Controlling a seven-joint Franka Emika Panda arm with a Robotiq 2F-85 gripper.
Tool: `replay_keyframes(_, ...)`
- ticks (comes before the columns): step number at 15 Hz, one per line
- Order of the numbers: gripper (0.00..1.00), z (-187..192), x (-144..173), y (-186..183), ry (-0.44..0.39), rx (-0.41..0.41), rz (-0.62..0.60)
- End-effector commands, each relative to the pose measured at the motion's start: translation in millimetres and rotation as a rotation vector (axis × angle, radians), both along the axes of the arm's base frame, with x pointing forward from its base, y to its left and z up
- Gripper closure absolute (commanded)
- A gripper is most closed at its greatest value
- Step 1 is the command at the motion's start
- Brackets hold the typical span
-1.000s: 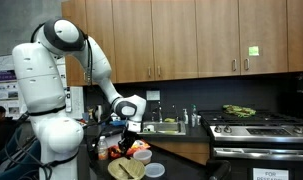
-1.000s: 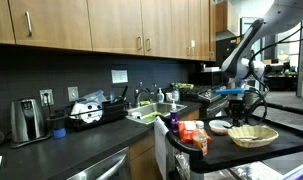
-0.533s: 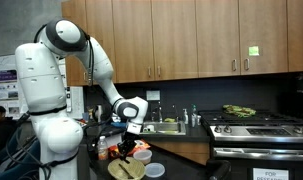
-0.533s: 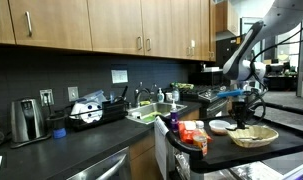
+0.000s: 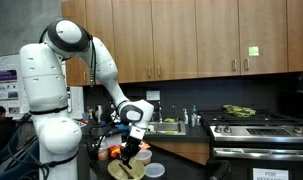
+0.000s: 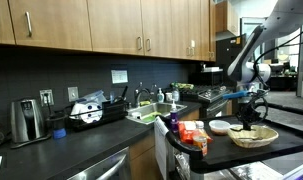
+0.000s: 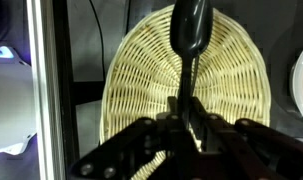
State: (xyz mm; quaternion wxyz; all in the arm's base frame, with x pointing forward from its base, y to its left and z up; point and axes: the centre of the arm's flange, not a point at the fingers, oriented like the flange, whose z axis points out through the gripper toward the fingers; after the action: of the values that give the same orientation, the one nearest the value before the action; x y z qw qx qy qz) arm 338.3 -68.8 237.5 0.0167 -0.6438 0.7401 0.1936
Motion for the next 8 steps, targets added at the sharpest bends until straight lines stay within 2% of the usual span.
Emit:
replay_keyframes(1,0.93,-12.5,-74.5,8.4,0.016,-0.02,-0.06)
replay_keyframes(2,0.6,-13.9,-74.9,9.4,0.009,-0.03,-0.072)
replay_keyframes(3,0.59,-14.4,-74.0,12.1,0.005,-0.039,-0.072)
replay_keyframes(4,0.54,-14.8,-72.3,14.5,0.002,-0.046,-0.076)
replay_keyframes(6,0.43,-15.6,-68.0,19.6,-0.022,-0.056,-0.067)
replay_keyframes(8,0.3,-6.7,-56.5,25.9,-0.077,-0.068,-0.007)
